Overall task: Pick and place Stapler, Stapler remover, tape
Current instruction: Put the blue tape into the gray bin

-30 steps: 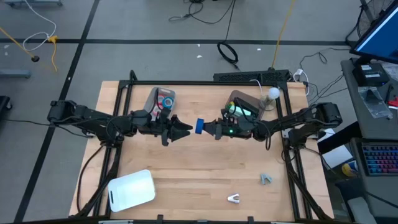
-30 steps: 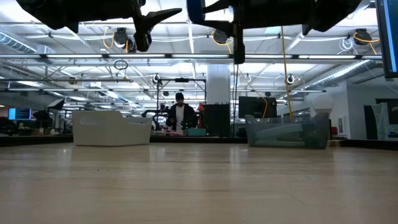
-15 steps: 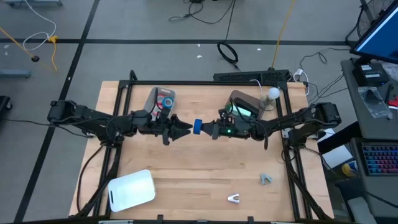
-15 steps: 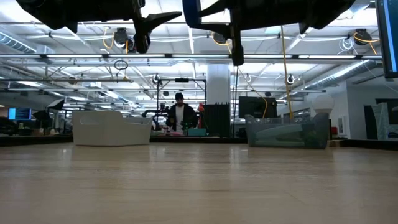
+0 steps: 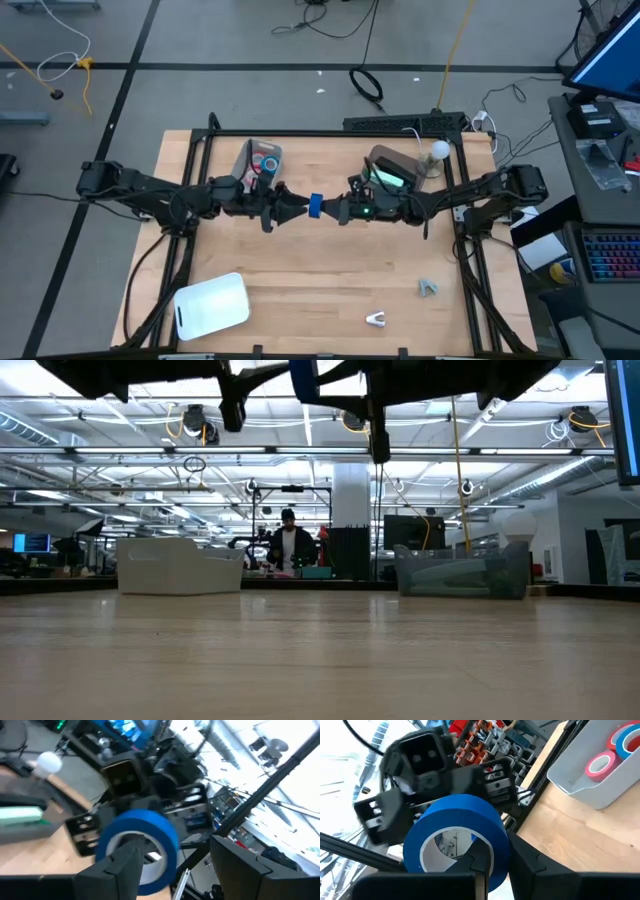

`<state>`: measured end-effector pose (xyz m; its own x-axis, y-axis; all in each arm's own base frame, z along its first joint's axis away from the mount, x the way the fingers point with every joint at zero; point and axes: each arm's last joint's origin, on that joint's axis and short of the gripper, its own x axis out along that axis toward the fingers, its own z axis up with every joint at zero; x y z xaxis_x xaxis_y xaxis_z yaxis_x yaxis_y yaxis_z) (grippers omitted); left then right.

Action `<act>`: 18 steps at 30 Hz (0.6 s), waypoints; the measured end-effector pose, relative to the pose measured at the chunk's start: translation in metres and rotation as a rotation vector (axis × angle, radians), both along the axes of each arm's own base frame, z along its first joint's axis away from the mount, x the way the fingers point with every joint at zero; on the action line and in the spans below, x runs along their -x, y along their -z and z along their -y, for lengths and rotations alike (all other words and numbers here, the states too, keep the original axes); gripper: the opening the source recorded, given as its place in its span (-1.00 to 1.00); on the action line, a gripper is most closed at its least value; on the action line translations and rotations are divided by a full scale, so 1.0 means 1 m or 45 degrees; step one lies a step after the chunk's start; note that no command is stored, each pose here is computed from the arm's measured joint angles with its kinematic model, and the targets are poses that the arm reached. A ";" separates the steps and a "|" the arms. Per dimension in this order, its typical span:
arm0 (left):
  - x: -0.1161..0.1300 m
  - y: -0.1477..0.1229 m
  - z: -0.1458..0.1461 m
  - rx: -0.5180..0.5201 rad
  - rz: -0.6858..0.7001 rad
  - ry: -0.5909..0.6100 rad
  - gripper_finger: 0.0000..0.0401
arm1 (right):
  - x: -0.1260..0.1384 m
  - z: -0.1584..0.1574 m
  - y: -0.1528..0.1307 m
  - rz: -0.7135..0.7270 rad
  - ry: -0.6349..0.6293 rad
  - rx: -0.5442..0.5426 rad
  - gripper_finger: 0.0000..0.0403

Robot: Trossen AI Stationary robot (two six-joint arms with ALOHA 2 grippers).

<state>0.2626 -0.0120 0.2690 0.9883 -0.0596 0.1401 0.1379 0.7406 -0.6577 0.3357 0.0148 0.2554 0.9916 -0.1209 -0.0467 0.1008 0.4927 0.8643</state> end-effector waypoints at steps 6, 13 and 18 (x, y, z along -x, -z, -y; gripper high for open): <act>-0.007 -0.012 0.004 -0.096 -0.081 0.011 0.12 | 0.000 0.001 -0.001 0.011 0.007 0.000 -0.84; -0.010 -0.015 0.004 -0.090 -0.138 0.013 0.12 | 0.000 0.001 -0.002 0.020 0.006 0.018 -0.84; -0.010 -0.015 0.004 -0.030 -0.146 0.018 0.09 | 0.000 0.001 -0.002 0.020 0.006 0.018 -0.84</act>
